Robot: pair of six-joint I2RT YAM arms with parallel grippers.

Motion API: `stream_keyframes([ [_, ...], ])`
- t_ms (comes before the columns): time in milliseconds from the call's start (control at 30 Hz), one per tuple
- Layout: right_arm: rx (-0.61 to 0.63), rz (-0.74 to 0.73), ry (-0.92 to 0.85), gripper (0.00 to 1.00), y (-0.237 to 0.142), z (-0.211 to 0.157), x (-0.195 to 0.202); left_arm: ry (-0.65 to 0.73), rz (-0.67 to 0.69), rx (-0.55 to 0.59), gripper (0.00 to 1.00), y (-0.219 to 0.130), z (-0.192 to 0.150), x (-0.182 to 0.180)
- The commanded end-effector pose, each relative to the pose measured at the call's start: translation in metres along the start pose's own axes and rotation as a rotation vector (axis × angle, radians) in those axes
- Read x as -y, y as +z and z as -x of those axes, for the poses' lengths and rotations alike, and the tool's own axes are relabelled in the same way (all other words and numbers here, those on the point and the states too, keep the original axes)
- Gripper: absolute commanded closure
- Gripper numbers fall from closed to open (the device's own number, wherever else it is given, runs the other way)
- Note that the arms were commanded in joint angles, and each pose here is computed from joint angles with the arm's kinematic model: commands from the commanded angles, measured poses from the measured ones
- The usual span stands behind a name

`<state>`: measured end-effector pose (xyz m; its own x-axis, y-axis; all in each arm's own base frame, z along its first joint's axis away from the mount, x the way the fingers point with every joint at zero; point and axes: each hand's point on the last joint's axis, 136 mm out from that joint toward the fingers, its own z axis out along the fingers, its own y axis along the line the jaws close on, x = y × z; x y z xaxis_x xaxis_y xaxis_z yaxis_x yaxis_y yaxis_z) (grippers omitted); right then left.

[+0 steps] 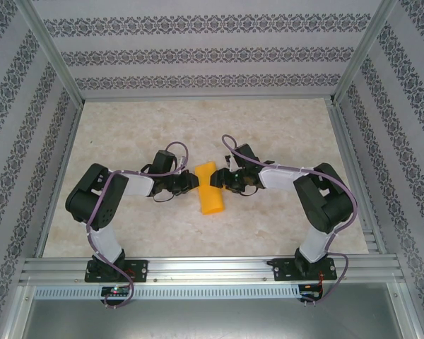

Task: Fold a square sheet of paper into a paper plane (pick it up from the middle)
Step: First fold in half a square sheet of paper at the center of the table.

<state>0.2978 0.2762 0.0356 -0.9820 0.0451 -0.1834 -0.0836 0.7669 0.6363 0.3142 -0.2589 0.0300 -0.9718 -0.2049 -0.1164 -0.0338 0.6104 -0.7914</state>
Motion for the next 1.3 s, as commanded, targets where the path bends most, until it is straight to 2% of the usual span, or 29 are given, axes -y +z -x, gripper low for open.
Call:
stream_keyframes([
  [0,-0.015,-0.003,-0.02,0.44,0.003,0.003,0.002,0.023,0.035,-0.013,0.83,0.004,-0.002,-0.003],
  [133,-0.038,-0.028,-0.012,0.49,0.008,-0.002,0.01,0.018,0.055,-0.008,0.82,0.0,-0.002,-0.003],
  [300,-0.068,-0.081,-0.003,0.53,0.014,-0.009,0.025,0.027,0.105,0.025,0.69,-0.014,0.004,0.002],
  [433,-0.084,-0.143,0.001,0.54,0.017,-0.013,0.04,0.048,0.176,0.1,0.62,-0.031,0.012,0.001],
  [833,-0.156,-0.253,-0.001,0.58,0.028,-0.026,0.064,0.088,0.172,0.17,0.62,-0.042,0.02,0.007],
  [1000,-0.19,-0.342,0.005,0.58,0.033,-0.034,0.081,0.096,0.193,0.208,0.63,-0.042,0.024,0.003],
  [1267,-0.213,-0.423,0.008,0.6,0.037,-0.04,0.098,0.104,0.201,0.211,0.65,-0.038,0.026,0.003],
])
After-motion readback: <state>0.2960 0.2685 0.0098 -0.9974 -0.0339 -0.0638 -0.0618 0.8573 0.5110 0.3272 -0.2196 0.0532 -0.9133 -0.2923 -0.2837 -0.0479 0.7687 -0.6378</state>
